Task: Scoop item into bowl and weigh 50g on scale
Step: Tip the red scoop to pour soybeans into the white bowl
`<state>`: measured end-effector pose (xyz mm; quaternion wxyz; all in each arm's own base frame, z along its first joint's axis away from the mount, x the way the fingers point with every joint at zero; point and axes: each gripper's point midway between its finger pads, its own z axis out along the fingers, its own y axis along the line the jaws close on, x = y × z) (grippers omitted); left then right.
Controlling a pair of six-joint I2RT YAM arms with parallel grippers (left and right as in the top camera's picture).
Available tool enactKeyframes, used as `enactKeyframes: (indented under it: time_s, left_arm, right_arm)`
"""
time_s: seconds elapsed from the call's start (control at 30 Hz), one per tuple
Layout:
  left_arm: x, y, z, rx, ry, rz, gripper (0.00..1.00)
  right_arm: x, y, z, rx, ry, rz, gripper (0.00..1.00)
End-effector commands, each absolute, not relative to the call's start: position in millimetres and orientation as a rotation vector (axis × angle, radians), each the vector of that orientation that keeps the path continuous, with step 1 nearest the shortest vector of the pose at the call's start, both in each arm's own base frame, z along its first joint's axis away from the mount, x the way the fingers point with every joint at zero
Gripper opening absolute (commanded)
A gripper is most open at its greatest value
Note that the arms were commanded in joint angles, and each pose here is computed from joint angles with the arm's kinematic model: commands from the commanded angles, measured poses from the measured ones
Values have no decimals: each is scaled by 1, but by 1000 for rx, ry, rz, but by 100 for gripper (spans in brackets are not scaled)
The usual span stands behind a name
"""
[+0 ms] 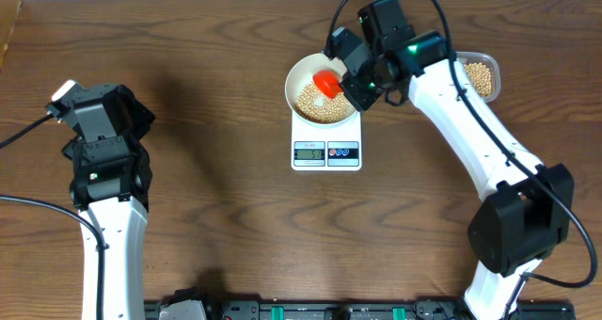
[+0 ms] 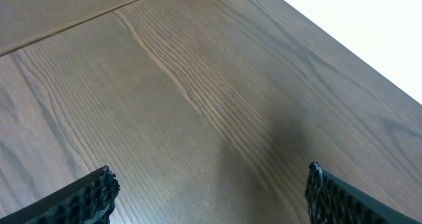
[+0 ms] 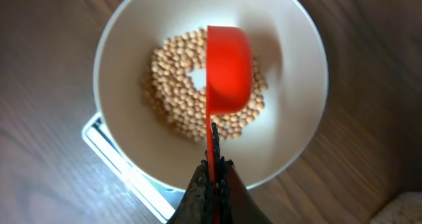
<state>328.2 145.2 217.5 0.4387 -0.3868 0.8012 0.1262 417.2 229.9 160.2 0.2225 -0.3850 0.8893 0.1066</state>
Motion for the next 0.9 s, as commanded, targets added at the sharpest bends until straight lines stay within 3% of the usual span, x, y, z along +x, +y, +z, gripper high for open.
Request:
enactKeyframes:
  time_s: [0.0,0.87]
  left_arm:
    - [327,149,216,-974,1991,333,93]
    - [327,149,216,-974,1991,333,93]
  right_arm:
    - [424,226,151,-1114,2446,197,1]
    - [414,249,136,-1198,2437,211,1]
